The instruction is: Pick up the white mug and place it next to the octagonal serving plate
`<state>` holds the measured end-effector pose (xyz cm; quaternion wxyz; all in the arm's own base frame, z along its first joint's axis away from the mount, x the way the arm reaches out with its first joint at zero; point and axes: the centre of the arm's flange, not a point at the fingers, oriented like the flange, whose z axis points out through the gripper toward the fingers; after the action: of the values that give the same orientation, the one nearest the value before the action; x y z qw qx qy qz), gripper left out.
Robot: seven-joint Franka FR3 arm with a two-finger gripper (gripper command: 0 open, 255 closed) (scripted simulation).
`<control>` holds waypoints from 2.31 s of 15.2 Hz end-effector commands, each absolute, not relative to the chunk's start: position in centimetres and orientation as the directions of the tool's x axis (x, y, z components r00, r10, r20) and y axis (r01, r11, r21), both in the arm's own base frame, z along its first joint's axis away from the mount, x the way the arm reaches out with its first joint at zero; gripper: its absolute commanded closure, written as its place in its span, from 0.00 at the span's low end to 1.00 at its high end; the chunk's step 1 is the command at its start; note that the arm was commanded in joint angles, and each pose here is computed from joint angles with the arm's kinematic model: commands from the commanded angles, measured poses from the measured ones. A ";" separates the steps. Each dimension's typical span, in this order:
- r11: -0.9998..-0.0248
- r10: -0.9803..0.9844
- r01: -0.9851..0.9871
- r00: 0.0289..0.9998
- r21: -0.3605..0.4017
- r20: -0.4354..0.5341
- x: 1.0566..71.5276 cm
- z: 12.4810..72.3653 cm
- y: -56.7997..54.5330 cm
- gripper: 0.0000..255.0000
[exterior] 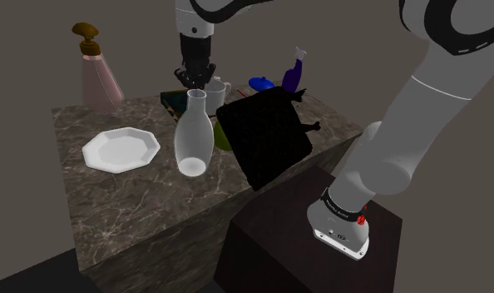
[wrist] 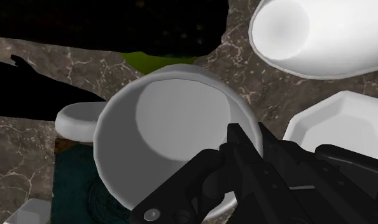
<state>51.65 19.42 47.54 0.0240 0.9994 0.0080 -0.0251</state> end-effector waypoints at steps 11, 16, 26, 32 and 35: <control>-0.999 0.015 0.017 0.999 0.048 -0.050 51.8 41.2 19.4 1.00; -0.999 0.015 0.017 0.999 0.048 -0.050 51.8 38.5 19.4 1.00; -0.999 0.015 0.017 0.999 0.048 -0.050 51.8 36.0 19.4 1.00; -0.999 0.015 0.017 0.999 0.048 -0.050 51.8 36.0 19.4 0.00; -0.999 0.015 0.017 0.999 0.048 -0.050 51.9 37.4 19.5 0.00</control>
<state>51.84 19.44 36.61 0.0239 0.9994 0.0080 -0.0248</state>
